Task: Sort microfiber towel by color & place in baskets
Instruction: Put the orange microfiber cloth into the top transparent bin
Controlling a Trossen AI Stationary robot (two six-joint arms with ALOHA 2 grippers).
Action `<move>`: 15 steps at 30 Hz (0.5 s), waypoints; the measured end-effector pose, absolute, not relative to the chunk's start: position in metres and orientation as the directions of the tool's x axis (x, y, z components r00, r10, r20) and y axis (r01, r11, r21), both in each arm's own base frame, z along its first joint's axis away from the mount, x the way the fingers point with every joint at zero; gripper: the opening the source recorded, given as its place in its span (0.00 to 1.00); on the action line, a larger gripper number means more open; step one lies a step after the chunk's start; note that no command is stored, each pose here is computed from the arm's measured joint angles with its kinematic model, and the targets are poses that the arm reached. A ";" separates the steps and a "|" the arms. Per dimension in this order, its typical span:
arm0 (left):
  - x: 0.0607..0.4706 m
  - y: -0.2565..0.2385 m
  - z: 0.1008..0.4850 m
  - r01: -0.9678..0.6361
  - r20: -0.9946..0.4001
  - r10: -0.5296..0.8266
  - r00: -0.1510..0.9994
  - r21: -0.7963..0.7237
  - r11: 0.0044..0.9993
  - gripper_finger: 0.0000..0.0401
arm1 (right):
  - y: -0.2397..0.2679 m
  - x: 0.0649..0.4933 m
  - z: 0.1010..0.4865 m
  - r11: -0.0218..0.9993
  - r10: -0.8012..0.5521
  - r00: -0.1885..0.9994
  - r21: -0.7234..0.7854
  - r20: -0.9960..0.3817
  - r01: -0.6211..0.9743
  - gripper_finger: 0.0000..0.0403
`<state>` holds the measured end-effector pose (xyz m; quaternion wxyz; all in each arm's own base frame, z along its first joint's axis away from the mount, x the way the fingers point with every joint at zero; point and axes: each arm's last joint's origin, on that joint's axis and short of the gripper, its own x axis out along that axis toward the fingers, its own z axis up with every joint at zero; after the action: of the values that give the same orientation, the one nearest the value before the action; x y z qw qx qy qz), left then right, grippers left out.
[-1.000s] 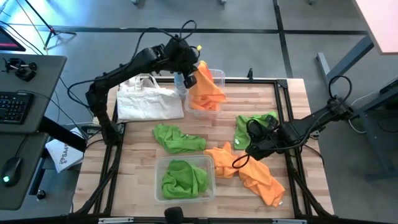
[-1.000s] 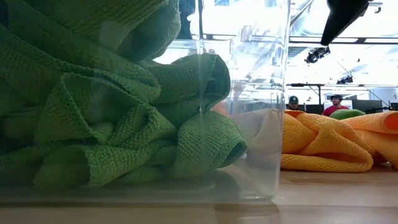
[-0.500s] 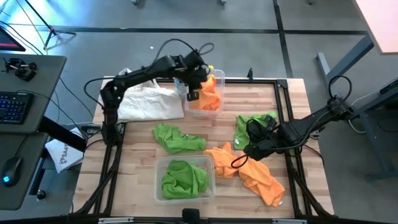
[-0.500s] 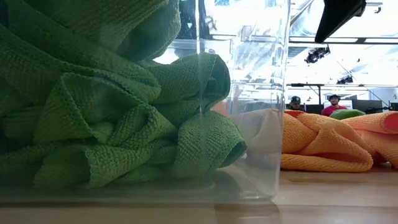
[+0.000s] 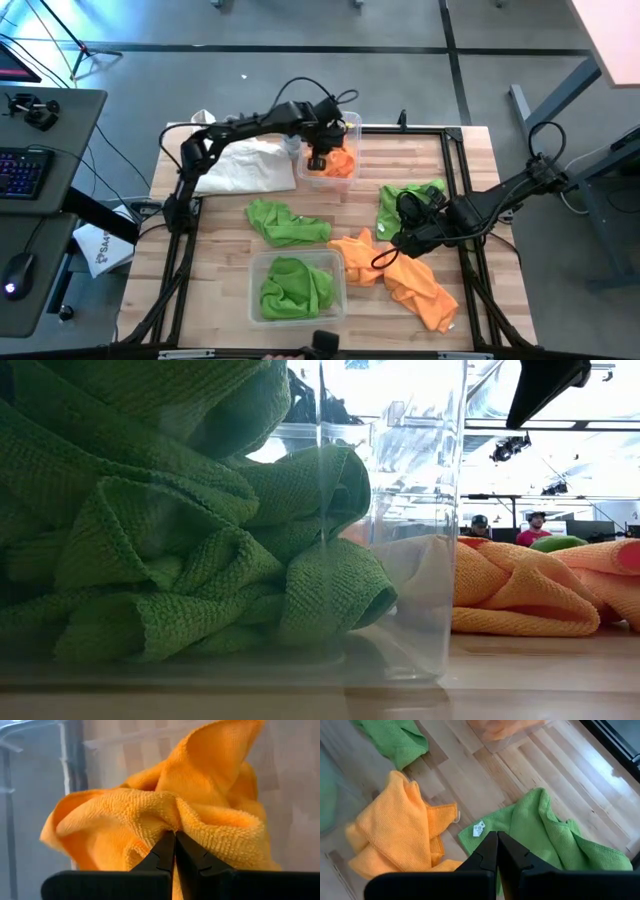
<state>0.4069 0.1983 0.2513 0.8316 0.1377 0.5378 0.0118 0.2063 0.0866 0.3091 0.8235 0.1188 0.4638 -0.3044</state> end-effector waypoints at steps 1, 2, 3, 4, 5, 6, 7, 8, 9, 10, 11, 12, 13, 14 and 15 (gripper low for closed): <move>0.409 0.199 0.248 0.129 -0.892 0.169 0.420 0.242 0.962 0.00 | 0.087 0.206 0.309 0.784 -0.392 0.384 -0.086 -0.836 0.614 0.00; 0.410 0.199 0.245 0.128 -0.892 0.169 0.419 0.243 0.962 0.00 | 0.087 0.206 0.309 0.784 -0.392 0.384 -0.085 -0.836 0.615 0.00; 0.413 0.200 0.242 0.121 -0.889 0.174 0.424 0.246 0.962 0.00 | 0.087 0.206 0.309 0.784 -0.392 0.384 -0.085 -0.836 0.615 0.00; 0.415 0.200 0.240 0.110 -0.886 0.181 0.427 0.250 0.962 0.00 | 0.087 0.206 0.309 0.784 -0.392 0.384 -0.085 -0.836 0.616 0.00; 0.416 0.200 0.239 0.104 -0.886 0.192 0.422 0.258 0.961 0.00 | 0.087 0.206 0.309 0.783 -0.393 0.384 -0.085 -0.836 0.616 0.00; 0.416 0.199 0.238 0.100 -0.887 0.207 0.412 0.270 0.958 0.00 | 0.087 0.206 0.309 0.781 -0.393 0.384 -0.083 -0.835 0.618 0.00; 0.417 0.198 0.238 0.095 -0.886 0.227 0.405 0.288 0.953 0.00 | 0.087 0.206 0.309 0.780 -0.394 0.384 -0.083 -0.835 0.620 0.00; 0.418 0.198 0.239 0.088 -0.880 0.251 0.403 0.310 0.947 0.00 | 0.087 0.206 0.309 0.778 -0.394 0.384 -0.081 -0.835 0.623 0.00; 0.419 0.197 0.240 0.085 -0.873 0.273 0.404 0.333 0.939 0.00 | 0.086 0.206 0.309 0.775 -0.396 0.384 -0.079 -0.834 0.627 0.00; 0.420 0.197 0.240 0.087 -0.869 0.288 0.403 0.350 0.933 0.00 | 0.086 0.206 0.309 0.773 -0.397 0.382 -0.079 -0.834 0.630 0.00; 0.420 0.196 0.241 0.097 -0.867 0.296 0.401 0.362 0.927 0.01 | 0.086 0.206 0.309 0.771 -0.398 0.381 -0.079 -0.835 0.631 0.00; 0.420 0.195 0.241 0.108 -0.866 0.303 0.398 0.372 0.922 0.01 | 0.086 0.206 0.309 0.771 -0.398 0.382 -0.078 -0.834 0.632 0.00; 0.421 0.194 0.242 0.116 -0.864 0.312 0.396 0.384 0.916 0.03 | 0.086 0.206 0.309 0.771 -0.399 0.382 -0.079 -0.834 0.632 0.00; 0.422 0.193 0.242 0.116 -0.861 0.323 0.392 0.395 0.911 0.05 | 0.086 0.206 0.309 0.771 -0.399 0.382 -0.080 -0.834 0.632 0.00; 0.422 0.191 0.243 0.117 -0.860 0.330 0.390 0.402 0.908 0.07 | 0.086 0.206 0.309 0.771 -0.400 0.382 -0.080 -0.833 0.632 0.00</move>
<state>0.4219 0.1907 0.2431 0.8083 0.2037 0.5484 0.0662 0.2059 0.0862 0.3089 0.8215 0.1266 0.4587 -0.3141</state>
